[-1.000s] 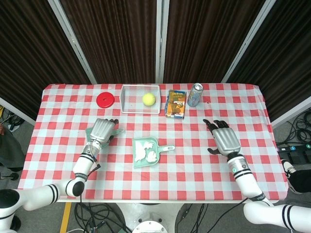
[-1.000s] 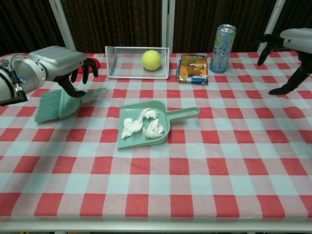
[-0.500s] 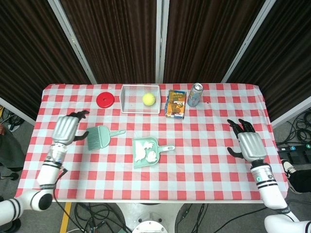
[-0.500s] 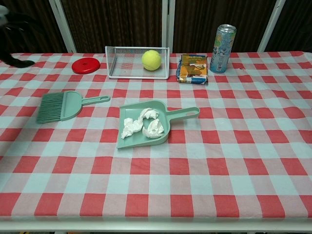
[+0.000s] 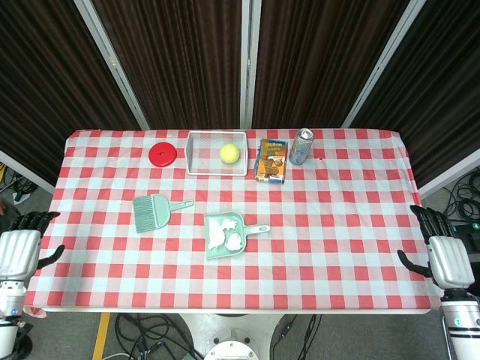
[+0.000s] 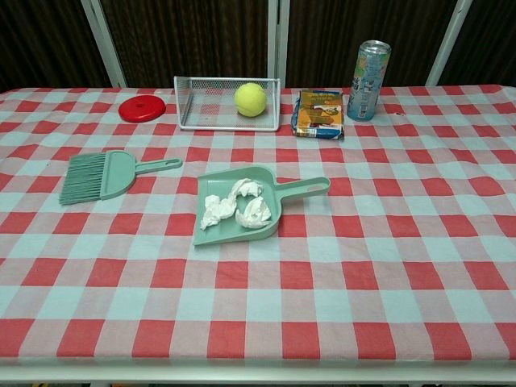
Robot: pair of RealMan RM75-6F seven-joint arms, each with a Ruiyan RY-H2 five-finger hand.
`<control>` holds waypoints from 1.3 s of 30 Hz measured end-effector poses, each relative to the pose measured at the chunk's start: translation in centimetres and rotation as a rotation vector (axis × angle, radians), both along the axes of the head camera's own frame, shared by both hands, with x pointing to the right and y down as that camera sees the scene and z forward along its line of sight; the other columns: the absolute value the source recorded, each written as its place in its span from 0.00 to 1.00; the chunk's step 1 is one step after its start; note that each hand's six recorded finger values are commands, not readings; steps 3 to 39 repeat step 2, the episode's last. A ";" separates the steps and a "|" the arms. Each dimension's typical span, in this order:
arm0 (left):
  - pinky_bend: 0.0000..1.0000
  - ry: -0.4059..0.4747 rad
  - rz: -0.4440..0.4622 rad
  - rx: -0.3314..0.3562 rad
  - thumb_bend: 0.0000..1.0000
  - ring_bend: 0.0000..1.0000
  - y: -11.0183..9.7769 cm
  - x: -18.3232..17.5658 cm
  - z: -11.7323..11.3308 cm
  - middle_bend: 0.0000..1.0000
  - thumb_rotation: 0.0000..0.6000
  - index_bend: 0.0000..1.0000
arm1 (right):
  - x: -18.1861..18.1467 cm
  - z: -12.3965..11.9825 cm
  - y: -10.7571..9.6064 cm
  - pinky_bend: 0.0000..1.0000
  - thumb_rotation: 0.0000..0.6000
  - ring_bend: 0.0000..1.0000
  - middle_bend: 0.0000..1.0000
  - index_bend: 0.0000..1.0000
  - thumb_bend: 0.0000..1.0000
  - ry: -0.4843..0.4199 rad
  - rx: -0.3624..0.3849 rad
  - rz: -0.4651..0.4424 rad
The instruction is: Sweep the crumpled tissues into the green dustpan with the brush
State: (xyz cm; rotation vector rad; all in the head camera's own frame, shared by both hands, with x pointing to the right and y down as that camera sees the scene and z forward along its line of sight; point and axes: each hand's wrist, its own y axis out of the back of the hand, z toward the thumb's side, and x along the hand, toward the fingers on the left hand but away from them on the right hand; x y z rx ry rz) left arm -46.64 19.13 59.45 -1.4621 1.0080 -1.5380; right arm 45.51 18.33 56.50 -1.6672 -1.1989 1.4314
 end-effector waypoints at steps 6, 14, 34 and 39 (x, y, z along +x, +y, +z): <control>0.23 -0.018 -0.016 -0.011 0.23 0.20 1.1 -0.4 -0.2 0.26 1.00 0.23 | 0.5 -0.2 1.0 0.00 1.00 0.00 0.09 0.00 0.20 0.007 -0.004 0.020; 0.23 -0.018 -0.016 -0.011 0.23 0.20 1.1 -0.4 -0.2 0.26 1.00 0.23 | 0.5 -0.2 1.0 0.00 1.00 0.00 0.09 0.00 0.20 0.007 -0.004 0.020; 0.23 -0.018 -0.016 -0.011 0.23 0.20 1.1 -0.4 -0.2 0.26 1.00 0.23 | 0.5 -0.2 1.0 0.00 1.00 0.00 0.09 0.00 0.20 0.007 -0.004 0.020; 0.23 -0.018 -0.016 -0.011 0.23 0.20 1.1 -0.4 -0.2 0.26 1.00 0.23 | 0.5 -0.2 1.0 0.00 1.00 0.00 0.09 0.00 0.20 0.007 -0.004 0.020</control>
